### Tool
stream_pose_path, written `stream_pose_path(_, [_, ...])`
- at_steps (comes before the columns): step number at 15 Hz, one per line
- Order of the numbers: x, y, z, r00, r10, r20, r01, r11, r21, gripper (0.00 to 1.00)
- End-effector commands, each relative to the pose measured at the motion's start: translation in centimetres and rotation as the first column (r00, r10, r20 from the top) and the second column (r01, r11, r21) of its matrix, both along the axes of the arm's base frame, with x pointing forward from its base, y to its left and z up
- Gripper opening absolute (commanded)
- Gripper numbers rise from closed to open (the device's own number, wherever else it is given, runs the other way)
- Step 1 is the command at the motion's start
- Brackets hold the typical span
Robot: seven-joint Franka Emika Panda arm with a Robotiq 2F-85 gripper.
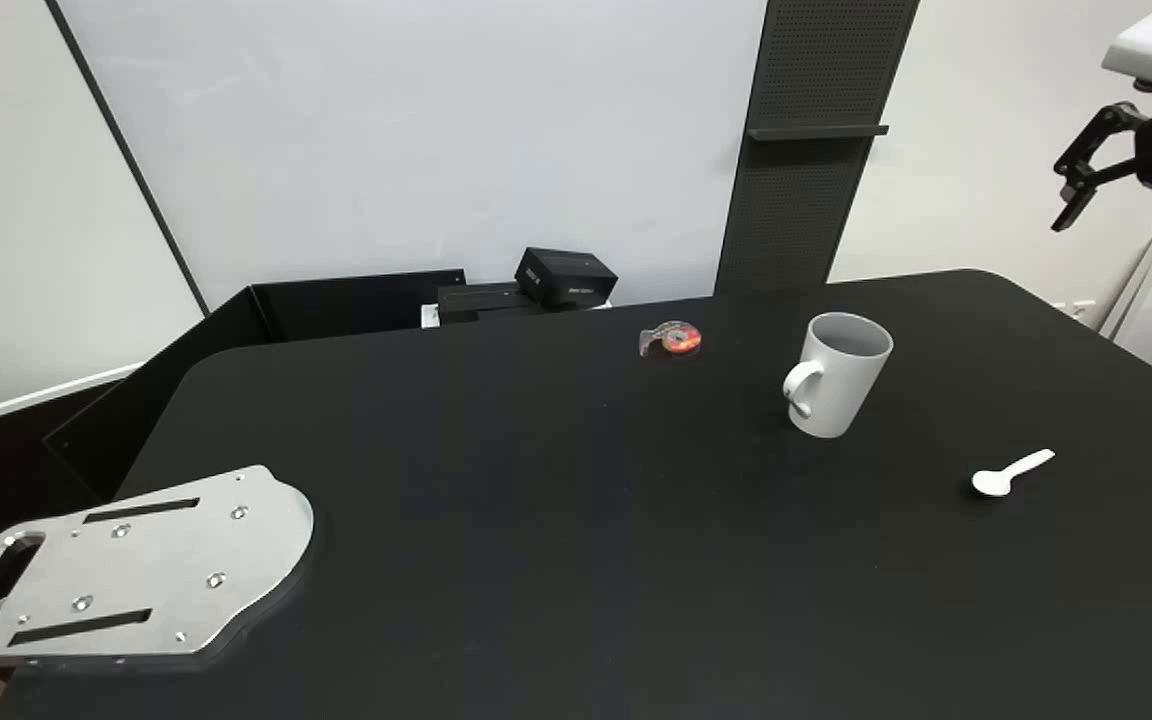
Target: Pick up the white spoon and put it inside the light grey cup
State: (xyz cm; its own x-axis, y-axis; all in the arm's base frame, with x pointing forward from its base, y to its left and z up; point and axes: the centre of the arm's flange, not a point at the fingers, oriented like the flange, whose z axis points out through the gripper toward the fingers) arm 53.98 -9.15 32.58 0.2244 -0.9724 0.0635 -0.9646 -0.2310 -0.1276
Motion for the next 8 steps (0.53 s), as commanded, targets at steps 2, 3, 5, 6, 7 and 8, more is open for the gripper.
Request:
stream_pose_path(2, [0.5, -1.7, -2.4, 0.999, -0.037, -0.030, 0.038, 0.999, 0.009, 1.00])
stream_pose_path(3, [0.5, -1.9, -2.9, 0.999, -0.029, -0.037, 0.029, 0.999, 0.017, 1.00])
stream_pose_path(5, [0.5, -2.2, -3.9, 0.999, -0.001, -0.043, 0.002, 1.000, 0.030, 1.00])
stream_pose_path(6, [0.4, -2.2, -4.3, 0.999, 0.008, -0.047, -0.006, 0.999, 0.031, 1.00])
stream_pose_path(7, [0.3, -2.2, -4.8, 0.999, 0.017, -0.052, -0.015, 0.999, 0.035, 1.00])
stream_pose_path(8, [0.1, -2.3, -5.2, 0.998, 0.025, -0.057, -0.022, 0.999, 0.039, 1.00])
